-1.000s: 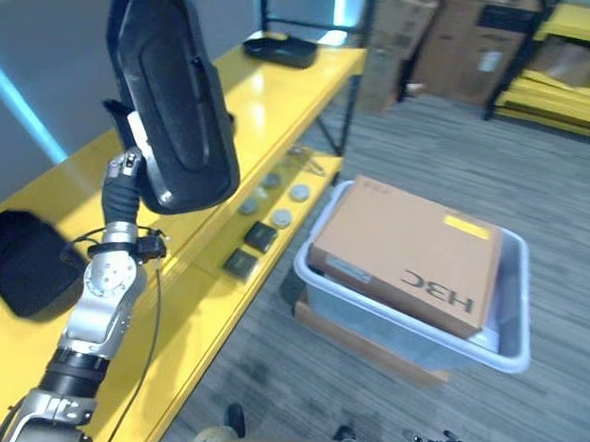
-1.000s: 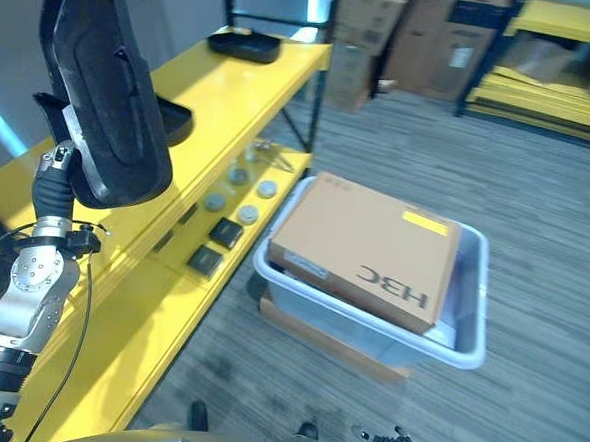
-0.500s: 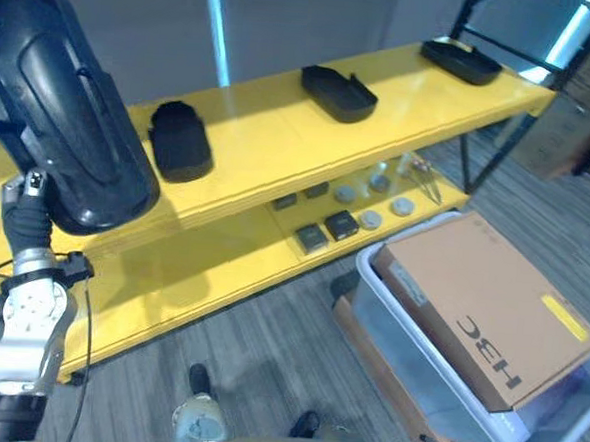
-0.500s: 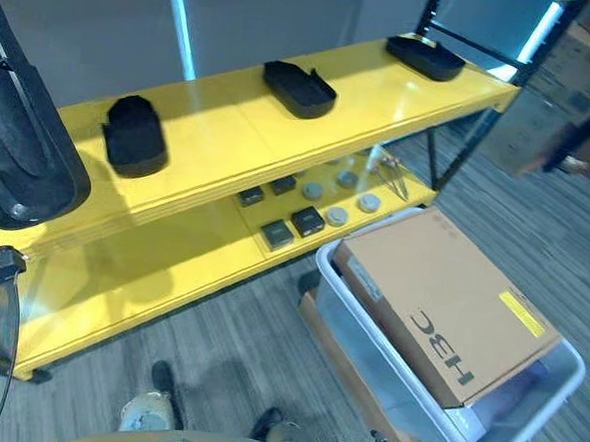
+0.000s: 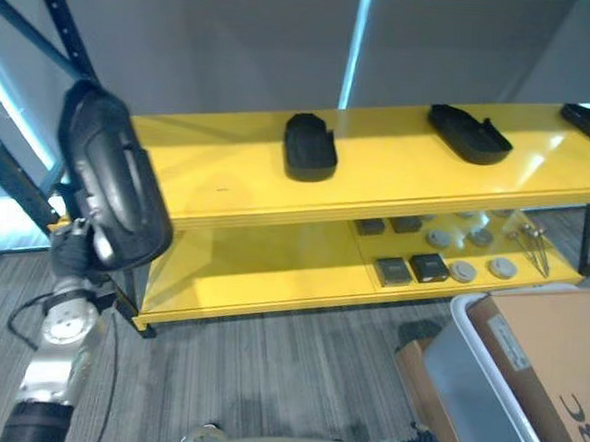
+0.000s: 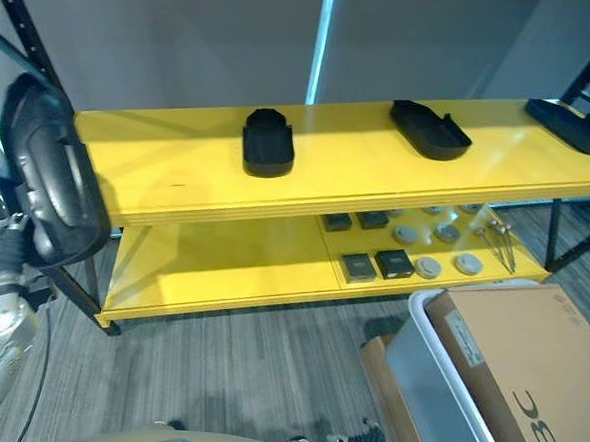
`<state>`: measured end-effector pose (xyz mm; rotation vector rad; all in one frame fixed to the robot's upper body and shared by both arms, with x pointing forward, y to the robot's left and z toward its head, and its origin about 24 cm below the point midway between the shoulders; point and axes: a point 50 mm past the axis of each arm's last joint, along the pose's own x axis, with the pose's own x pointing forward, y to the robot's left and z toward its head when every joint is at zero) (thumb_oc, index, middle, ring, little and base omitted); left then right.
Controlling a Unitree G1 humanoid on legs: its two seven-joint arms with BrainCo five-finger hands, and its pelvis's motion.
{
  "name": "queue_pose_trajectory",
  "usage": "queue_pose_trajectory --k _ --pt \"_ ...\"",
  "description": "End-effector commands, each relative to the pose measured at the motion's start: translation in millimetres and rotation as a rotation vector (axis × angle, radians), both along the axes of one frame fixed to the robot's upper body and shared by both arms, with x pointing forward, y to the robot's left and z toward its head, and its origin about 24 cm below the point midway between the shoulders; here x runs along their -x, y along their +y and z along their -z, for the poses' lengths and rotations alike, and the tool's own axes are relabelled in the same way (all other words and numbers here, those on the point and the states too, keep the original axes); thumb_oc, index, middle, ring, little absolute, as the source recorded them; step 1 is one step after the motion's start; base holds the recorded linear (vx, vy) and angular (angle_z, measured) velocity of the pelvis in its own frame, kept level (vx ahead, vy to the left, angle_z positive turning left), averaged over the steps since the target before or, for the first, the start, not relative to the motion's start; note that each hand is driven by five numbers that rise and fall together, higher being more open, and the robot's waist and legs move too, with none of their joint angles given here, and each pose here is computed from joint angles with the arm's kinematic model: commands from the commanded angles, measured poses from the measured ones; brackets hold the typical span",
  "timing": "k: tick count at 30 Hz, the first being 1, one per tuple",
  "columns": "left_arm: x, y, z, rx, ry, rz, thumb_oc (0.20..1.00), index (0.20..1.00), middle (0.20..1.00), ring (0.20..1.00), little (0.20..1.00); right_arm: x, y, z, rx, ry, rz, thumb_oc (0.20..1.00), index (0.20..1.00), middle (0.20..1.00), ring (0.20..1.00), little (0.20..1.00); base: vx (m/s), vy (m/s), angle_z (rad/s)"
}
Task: Move parts from the plastic box to the shelf.
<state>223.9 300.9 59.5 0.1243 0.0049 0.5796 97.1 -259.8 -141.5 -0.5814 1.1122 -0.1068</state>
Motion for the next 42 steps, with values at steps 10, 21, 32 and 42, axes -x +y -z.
queue_pose_trajectory --k 10,21,32,42 --pt "-19 -8 -47 -0.079 -0.216 0.157 0.2 0.2 0.2 0.2 0.2 39 -5 13 -0.058 0.162 0.21 1.0 1.0 1.0 1.0 1.0 0.15 0.229 0.09" --pt "-43 -33 -71 -0.077 -0.275 0.232 0.2 0.2 0.2 0.2 0.2 48 -6 14 -0.084 0.125 0.264 1.0 1.0 1.0 1.0 1.0 0.15 -0.054 0.25" --pt "-48 -54 -63 0.004 -0.24 0.29 0.2 0.2 0.2 0.2 0.2 62 -17 13 -0.08 0.158 0.31 1.0 1.0 1.0 1.0 1.0 0.22 -0.214 0.54" --pt "-49 -56 -59 -0.094 -0.2 0.337 0.2 0.2 0.2 0.2 0.2 58 -28 9 -0.058 0.157 0.277 1.0 1.0 1.0 1.0 1.0 0.07 -0.098 0.1"
